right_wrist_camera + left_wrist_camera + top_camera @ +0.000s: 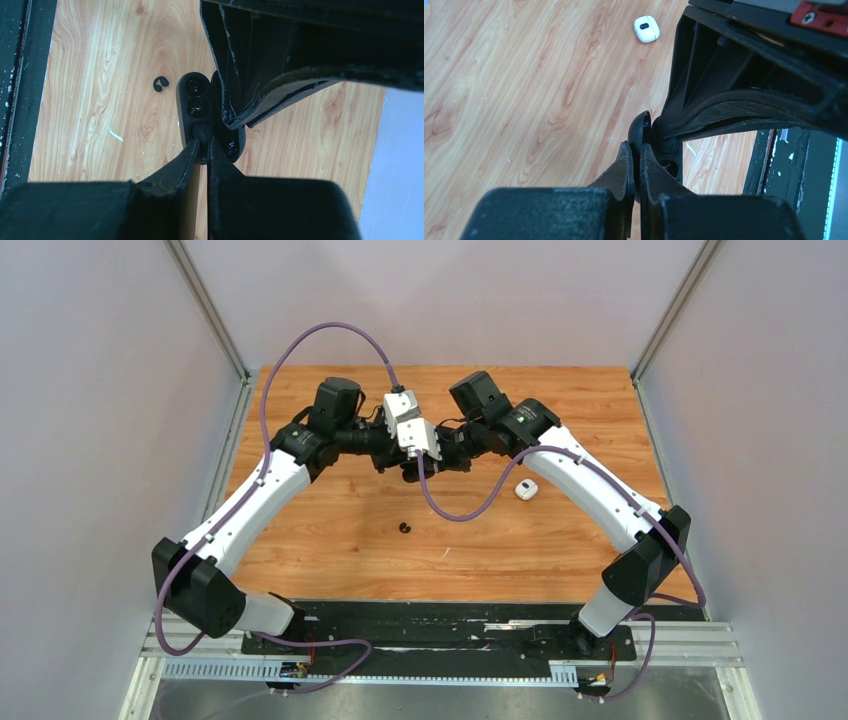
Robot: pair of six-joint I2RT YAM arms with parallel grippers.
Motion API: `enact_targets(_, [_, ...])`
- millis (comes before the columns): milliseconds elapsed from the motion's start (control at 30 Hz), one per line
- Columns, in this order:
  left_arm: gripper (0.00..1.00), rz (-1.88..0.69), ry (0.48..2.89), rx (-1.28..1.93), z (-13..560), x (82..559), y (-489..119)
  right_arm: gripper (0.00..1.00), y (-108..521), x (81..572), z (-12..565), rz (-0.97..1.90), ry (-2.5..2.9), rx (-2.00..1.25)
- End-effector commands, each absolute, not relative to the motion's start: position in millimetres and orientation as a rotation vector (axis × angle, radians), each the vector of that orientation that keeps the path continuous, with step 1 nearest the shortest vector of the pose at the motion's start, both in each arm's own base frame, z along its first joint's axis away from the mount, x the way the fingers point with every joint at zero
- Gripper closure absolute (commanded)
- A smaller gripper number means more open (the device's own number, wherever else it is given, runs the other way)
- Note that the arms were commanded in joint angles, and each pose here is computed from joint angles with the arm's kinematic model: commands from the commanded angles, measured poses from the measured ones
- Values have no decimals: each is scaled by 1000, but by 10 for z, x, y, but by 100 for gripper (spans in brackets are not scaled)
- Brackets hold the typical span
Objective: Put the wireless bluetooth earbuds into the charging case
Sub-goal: Place the earbud in the charging case.
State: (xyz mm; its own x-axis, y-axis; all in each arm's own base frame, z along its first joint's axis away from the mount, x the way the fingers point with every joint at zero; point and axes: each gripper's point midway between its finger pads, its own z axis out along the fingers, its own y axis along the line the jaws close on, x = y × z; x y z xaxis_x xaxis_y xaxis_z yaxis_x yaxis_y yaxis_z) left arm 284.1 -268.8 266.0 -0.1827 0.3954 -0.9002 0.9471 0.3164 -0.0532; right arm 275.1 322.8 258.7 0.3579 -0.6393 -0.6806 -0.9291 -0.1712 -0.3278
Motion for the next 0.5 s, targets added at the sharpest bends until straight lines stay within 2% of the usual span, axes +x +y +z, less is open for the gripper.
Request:
enact_targets(0, [100,-943,1468,1219,3329,2629,-2883,92,3277,2799,2503,504,1397,-1906])
enact_targets(167, [100,-929,1451,1216,3347,2620,-2870,95,3255,2786,2457,500,1409,-1932])
enact_targets(367, [100,-929,1410,1231,3365,2577,-2872,90,3231,2760,2356,517,1448,-1958])
enact_targets(467, [100,-915,1407,1248,3325,2565,-2865,93,3218,2763,2315,517,1469,-1972])
